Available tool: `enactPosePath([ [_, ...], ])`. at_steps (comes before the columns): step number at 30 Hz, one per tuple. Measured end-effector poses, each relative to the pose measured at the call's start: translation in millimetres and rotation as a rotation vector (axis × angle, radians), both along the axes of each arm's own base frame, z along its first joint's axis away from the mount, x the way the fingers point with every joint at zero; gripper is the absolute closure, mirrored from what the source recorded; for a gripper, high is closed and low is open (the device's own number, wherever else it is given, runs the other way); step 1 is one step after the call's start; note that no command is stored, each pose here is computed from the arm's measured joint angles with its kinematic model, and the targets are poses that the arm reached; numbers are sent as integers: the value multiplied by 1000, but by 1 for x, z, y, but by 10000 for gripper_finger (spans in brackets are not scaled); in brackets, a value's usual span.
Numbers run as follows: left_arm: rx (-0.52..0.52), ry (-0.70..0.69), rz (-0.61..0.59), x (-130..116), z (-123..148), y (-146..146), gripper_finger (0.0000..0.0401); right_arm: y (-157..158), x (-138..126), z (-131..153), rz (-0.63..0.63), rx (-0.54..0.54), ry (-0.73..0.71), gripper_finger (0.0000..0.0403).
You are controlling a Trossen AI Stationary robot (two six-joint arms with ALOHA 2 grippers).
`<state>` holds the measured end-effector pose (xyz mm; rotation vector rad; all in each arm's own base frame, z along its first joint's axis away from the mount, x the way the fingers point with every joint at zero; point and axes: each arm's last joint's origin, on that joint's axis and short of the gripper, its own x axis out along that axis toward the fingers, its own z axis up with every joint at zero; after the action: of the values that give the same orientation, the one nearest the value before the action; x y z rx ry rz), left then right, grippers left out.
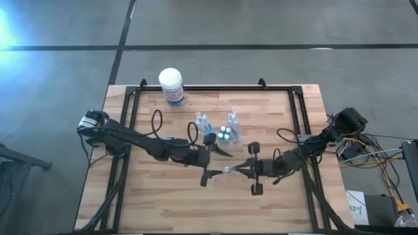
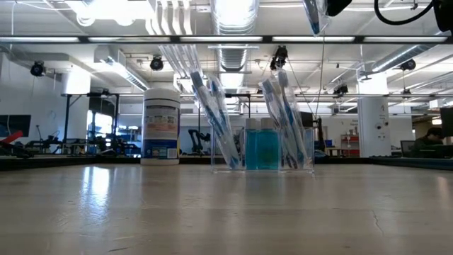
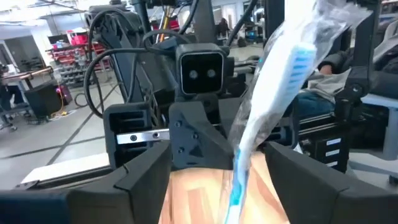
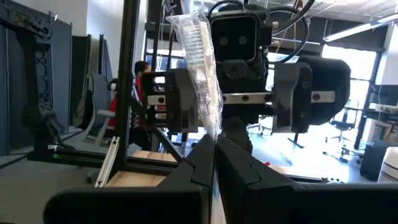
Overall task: Pick & Place toothbrushing station
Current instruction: Put the blue toothbrush into the transparent organizer
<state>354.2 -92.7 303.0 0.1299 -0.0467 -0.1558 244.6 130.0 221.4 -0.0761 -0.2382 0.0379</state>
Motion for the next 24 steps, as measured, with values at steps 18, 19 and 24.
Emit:
enactPosePath([
  [18, -9, -18, -45, 2, -3, -2, 384, -2, 1, 1, -8, -4, -6, 394],
  [19, -9, -19, -48, 2, -3, -2, 385, -2, 1, 1, -8, -4, -6, 394],
  [24, 5, -19, -52, 2, -3, -3, 385, -2, 1, -1, -7, -9, 7, 393],
])
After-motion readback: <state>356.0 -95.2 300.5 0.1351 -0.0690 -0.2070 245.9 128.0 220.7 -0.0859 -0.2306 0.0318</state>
